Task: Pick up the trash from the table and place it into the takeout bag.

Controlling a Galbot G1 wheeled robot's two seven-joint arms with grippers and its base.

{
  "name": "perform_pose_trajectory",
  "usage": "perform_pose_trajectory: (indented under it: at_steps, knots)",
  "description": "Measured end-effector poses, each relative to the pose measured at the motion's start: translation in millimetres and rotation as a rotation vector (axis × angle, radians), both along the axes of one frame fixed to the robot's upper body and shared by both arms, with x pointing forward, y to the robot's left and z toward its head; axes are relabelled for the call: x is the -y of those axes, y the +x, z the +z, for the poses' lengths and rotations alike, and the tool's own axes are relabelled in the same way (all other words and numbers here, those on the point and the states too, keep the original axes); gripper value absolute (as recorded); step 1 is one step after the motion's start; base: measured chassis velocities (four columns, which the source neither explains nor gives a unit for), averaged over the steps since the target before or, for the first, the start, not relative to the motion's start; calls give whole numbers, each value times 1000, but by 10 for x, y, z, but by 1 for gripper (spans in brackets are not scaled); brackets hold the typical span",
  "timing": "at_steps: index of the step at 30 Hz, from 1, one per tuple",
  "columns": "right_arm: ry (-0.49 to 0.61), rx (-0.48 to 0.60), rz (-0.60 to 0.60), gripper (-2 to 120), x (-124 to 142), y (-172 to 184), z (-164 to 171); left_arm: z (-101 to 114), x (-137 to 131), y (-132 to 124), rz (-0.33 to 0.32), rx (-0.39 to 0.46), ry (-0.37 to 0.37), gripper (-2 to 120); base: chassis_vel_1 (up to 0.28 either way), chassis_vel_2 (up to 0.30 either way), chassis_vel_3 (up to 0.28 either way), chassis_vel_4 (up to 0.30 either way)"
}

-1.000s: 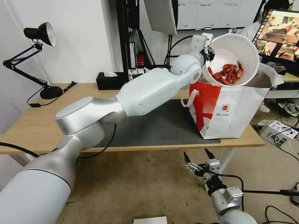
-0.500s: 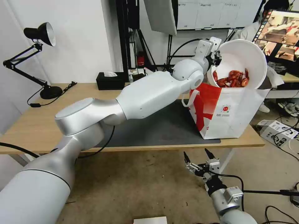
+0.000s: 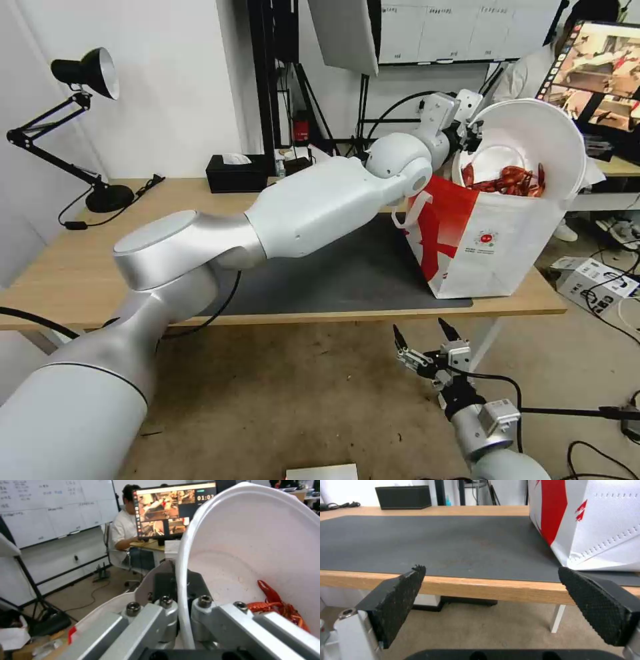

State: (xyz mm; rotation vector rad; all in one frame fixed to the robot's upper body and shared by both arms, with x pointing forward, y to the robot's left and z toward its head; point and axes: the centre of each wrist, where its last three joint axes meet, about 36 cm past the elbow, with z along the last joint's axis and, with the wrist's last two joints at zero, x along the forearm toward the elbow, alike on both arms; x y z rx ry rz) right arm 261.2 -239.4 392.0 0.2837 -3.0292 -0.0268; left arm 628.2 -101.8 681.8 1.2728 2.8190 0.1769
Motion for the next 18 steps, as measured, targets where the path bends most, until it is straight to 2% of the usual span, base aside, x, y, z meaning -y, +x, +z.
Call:
perform_pose_trajectory:
  at_steps: [1,4,5,8,9,11,12,14,15,17,18]
  knots:
    - [0,0,0,100,0,0,0,0,0,0,0,0,0,2,0,0,0,0]
    - [0,0,0,100,0,0,0,11,38,-12,-14,1,-4,19,0,0,0,0]
    - [0,0,0,100,0,0,0,11,38,-12,-14,1,-4,19,0,0,0,0]
    - [0,0,0,100,0,0,0,56,58,-10,-15,5,-6,32,0,0,0,0]
    - [0,0,0,100,0,0,0,56,58,-10,-15,5,-6,32,0,0,0,0]
    - [0,0,0,100,0,0,0,85,64,-19,-20,-1,-14,43,0,0,0,0]
    - [0,0,0,100,0,0,0,85,64,-19,-20,-1,-14,43,0,0,0,0]
    - [0,0,0,100,0,0,0,97,72,-35,-26,-5,-19,54,0,0,0,0]
    - [0,0,0,100,0,0,0,97,72,-35,-26,-5,-19,54,0,0,0,0]
    - [0,0,0,100,0,0,0,104,79,-53,-32,-10,-23,65,0,0,0,0]
    - [0,0,0,100,0,0,0,104,79,-53,-32,-10,-23,65,0,0,0,0]
